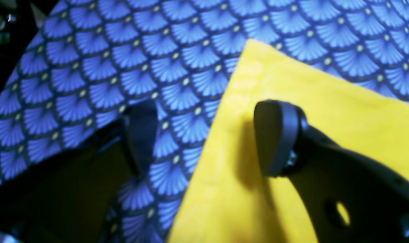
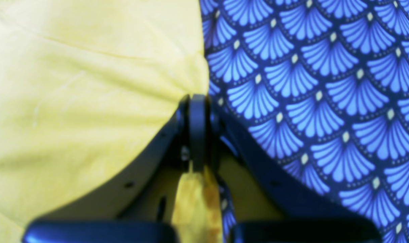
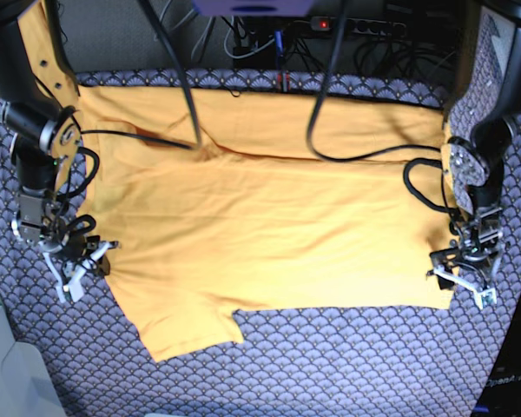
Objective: Fold the T-shirt properly
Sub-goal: 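Lower both grippers to the shirt's hem corners and grasp them, then lift the hem corners and fold them over toward the folded edge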
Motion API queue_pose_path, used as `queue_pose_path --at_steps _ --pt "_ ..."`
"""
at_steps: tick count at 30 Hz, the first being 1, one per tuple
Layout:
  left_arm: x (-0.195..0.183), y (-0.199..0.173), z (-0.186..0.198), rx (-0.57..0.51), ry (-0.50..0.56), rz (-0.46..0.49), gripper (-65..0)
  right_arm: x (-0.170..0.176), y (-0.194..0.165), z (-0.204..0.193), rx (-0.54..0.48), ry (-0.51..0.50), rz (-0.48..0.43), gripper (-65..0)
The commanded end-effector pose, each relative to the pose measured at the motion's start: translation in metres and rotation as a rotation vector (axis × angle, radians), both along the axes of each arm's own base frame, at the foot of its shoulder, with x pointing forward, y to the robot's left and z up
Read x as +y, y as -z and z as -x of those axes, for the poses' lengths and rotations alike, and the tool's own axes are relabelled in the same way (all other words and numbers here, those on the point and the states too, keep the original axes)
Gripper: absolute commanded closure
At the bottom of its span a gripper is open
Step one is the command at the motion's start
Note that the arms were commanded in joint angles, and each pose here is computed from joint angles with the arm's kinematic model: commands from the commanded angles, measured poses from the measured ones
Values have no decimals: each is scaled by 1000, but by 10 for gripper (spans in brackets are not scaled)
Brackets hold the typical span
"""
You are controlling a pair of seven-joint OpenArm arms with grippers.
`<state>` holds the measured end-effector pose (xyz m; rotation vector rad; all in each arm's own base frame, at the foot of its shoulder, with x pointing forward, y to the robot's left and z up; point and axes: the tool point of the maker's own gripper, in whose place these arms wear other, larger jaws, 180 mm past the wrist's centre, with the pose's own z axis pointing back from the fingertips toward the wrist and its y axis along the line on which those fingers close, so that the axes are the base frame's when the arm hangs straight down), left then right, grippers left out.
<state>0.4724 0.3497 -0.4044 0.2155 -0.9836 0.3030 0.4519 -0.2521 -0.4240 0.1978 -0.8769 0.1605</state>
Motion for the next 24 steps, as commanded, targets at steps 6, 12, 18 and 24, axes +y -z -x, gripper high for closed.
queue_pose_path --at_steps 6,12,18,24 --pt "-3 -11 -7 -84 11 -30 -444 -13 -12 -7 -14 5 34 0" --pt "-15 -3 -5 -73 29 -20 -444 -21 -13 -5 -9 12 45 0" --pt "-25 9 -2 -45 44 10 -398 -22 -13 -5 -7 12 47 0" --pt "-26 13 0 -32 47 14 -46 -22 -12 -5 -6 12 47 0"
